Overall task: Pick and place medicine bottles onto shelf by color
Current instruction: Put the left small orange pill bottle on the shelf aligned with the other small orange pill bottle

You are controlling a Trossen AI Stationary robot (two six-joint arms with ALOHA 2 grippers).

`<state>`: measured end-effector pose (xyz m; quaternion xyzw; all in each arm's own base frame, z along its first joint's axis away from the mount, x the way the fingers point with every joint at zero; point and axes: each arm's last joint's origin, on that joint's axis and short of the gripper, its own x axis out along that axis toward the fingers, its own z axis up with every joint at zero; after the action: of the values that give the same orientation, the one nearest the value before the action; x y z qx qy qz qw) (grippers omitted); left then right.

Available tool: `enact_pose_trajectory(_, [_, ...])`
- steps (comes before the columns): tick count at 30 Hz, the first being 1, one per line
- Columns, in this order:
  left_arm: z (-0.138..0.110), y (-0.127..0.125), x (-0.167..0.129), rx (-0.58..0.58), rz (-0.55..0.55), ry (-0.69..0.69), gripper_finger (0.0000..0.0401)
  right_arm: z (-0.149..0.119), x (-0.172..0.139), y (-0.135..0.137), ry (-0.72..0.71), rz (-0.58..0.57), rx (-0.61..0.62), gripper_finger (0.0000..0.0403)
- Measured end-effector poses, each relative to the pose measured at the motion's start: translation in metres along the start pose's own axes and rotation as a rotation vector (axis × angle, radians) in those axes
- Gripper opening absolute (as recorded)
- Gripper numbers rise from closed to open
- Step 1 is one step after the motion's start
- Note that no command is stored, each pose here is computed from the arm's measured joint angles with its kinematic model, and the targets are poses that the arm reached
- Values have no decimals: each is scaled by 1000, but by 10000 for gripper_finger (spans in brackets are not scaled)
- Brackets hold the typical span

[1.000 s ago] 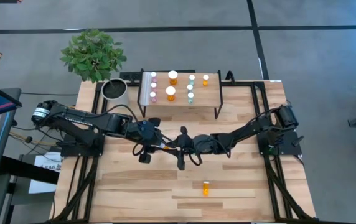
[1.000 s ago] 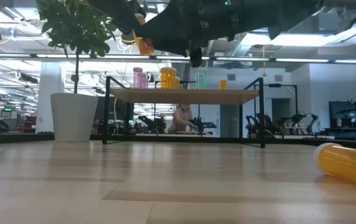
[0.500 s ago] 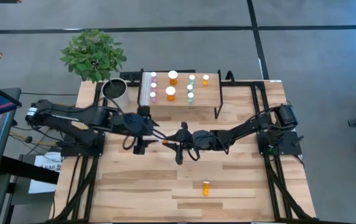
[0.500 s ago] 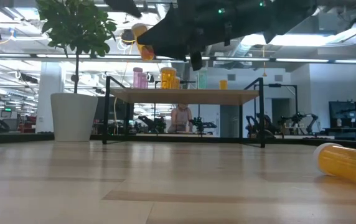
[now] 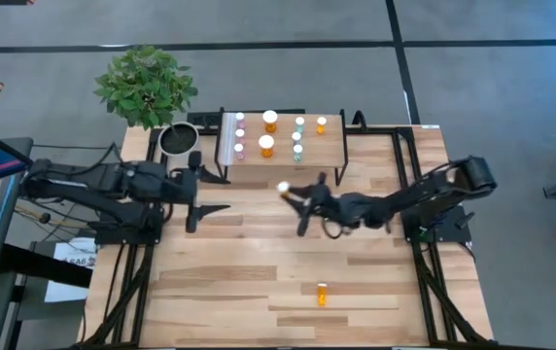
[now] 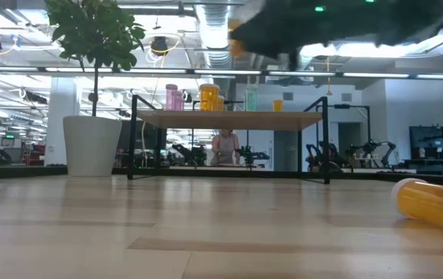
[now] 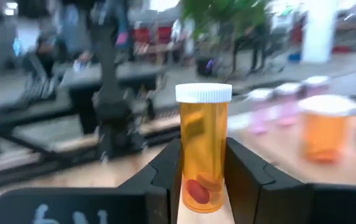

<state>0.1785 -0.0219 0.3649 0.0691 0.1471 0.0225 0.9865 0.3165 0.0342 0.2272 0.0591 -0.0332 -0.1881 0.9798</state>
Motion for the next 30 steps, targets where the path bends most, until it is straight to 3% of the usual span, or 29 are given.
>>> enact_pose_trajectory(4, [-19,-2,-1,-21,-11,-113,259,3,-31,-26,-103,-111,30,113])
enact_pose_trajectory(8, [-30,-5,2,-28,-35,-197,258,1,-44,-47,-113,-248,-15,113])
enact_pose_trajectory(15, [-35,-6,8,-26,-34,-204,258,4,-38,-78,-100,-392,-90,113])
enact_pose_trajectory(21, [-36,-7,8,-19,-54,-197,258,-7,-27,-109,-57,-515,-31,113])
enact_pose_trajectory(30, [-37,-7,8,4,-54,-182,258,-21,-13,-131,-75,-544,7,113])
